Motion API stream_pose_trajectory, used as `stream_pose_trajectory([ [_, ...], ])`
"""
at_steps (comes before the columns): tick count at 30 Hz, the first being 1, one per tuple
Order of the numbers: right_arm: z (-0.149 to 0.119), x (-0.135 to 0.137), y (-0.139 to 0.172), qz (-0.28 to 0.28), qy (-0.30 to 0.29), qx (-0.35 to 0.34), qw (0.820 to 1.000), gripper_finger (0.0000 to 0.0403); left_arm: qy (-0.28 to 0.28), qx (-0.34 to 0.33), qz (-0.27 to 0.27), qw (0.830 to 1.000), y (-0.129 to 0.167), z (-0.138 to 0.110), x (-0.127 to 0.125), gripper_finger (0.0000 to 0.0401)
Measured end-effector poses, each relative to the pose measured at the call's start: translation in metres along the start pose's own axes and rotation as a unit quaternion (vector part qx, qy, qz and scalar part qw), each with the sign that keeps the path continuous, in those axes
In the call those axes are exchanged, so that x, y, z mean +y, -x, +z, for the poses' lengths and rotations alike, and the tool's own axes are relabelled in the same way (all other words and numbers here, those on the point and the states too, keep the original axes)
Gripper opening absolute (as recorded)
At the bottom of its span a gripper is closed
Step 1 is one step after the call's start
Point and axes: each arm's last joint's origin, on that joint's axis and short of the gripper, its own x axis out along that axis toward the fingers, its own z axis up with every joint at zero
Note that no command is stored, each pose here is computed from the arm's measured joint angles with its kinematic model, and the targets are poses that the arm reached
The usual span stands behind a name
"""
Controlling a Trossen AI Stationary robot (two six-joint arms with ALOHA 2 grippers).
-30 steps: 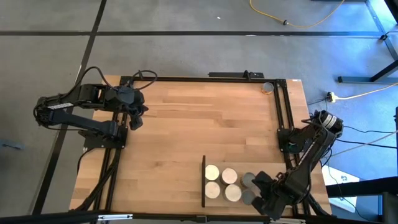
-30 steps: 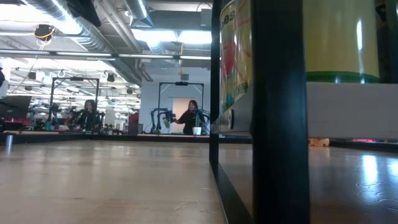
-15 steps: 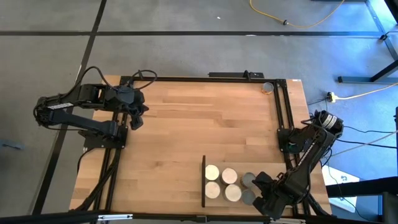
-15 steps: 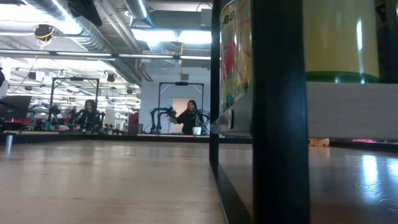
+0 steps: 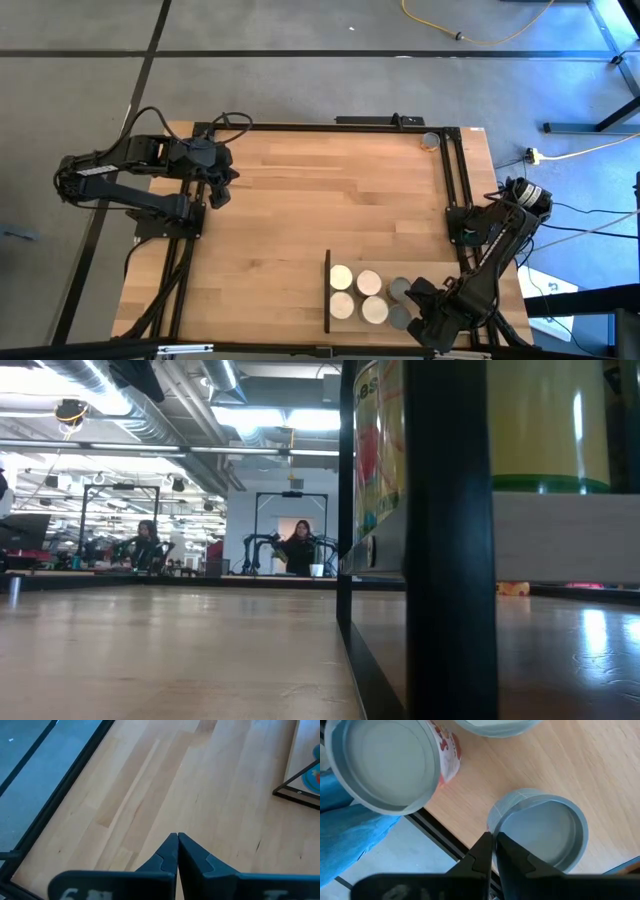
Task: Pick and place cans onto a shelf
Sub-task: Put the blue tuna can on the shelf
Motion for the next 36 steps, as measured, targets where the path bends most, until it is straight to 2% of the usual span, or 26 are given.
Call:
stream_pose_trajectory([
  [9, 0.001, 0.000, 0.000, 0.002, 0.000, -0.012, 1.000, 0.0010, 0.000, 0.000, 0.000, 1.000, 0.000, 0.000, 0.000, 0.0000],
  [18, 0.001, 0.000, 0.000, 0.002, -0.001, -0.012, 1.000, 0.0057, 0.000, 0.000, 0.000, 1.000, 0.000, 0.000, 0.000, 0.0000],
  [26, 0.001, 0.000, 0.001, 0.001, -0.001, -0.009, 1.000, 0.0062, 0.000, 0.000, 0.000, 1.000, 0.000, 0.000, 0.000, 0.0000],
  [29, 0.005, -0.001, 0.002, -0.001, -0.010, -0.007, 1.000, 0.0052, 0.001, 0.000, 0.000, 1.000, 0.000, 0.000, 0.000, 0.0000],
  [33, 0.013, -0.002, 0.002, -0.010, -0.020, -0.010, 1.000, 0.0012, 0.002, 0.000, 0.000, 1.000, 0.000, 0.000, 0.000, 0.0000],
  [36, 0.017, -0.003, 0.003, -0.022, -0.027, -0.012, 0.999, 0.0007, 0.003, 0.000, 0.000, 1.000, 0.000, 0.000, 0.000, 0.0000],
])
